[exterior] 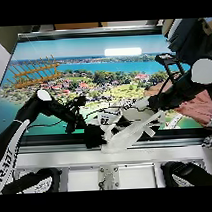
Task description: Fold the clothes and pants, and hang the long-sleeved shirts on hangers.
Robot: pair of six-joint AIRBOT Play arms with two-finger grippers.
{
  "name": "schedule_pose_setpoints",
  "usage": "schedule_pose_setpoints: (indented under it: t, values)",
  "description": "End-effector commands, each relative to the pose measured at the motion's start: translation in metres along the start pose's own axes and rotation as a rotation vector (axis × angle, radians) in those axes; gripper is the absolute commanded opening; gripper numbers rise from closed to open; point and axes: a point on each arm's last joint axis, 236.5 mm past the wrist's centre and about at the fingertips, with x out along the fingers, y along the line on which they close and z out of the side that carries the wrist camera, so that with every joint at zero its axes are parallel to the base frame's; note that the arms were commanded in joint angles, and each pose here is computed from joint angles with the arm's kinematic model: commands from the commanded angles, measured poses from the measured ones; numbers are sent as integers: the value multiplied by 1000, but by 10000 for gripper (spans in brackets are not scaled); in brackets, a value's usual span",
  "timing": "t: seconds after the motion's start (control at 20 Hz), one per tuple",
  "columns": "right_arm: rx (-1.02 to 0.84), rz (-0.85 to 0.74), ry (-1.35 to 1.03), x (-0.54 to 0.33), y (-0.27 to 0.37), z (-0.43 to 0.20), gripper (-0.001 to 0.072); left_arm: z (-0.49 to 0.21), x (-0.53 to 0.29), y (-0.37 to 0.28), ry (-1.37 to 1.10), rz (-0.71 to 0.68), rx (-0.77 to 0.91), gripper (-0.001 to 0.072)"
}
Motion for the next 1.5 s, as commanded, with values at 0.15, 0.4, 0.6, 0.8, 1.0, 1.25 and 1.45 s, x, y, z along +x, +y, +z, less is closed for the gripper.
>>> schedule_pose_setpoints:
  t: [0.15, 0.4, 0.6, 0.8, 1.0, 1.25, 1.45]
  values:
    - [-108, 30, -39, -10, 32, 27, 17, 9, 7, 10, -30, 25, -1, 15]
    - [-174, 42, -38, -10, 58, 26, 17, 9, 2, 14, -53, 39, -20, 15]
    - [-141, 0, -49, -10, 47, 30, 17, -3, -20, 16, -85, 53, -75, 15]
    - [-134, -20, -66, -9, 43, 35, 17, -1, -36, 16, -99, 107, -64, 15]
    - [-134, 20, -141, -11, 54, 52, 17, 5, -28, 9, -84, 85, 17, 15]
    - [-138, 59, -205, -14, 65, 66, 17, 14, -17, 7, -67, 79, 70, 16]
    - [-174, 213, -249, -18, 108, 73, 17, 14, -17, 8, -68, 83, 70, 16]
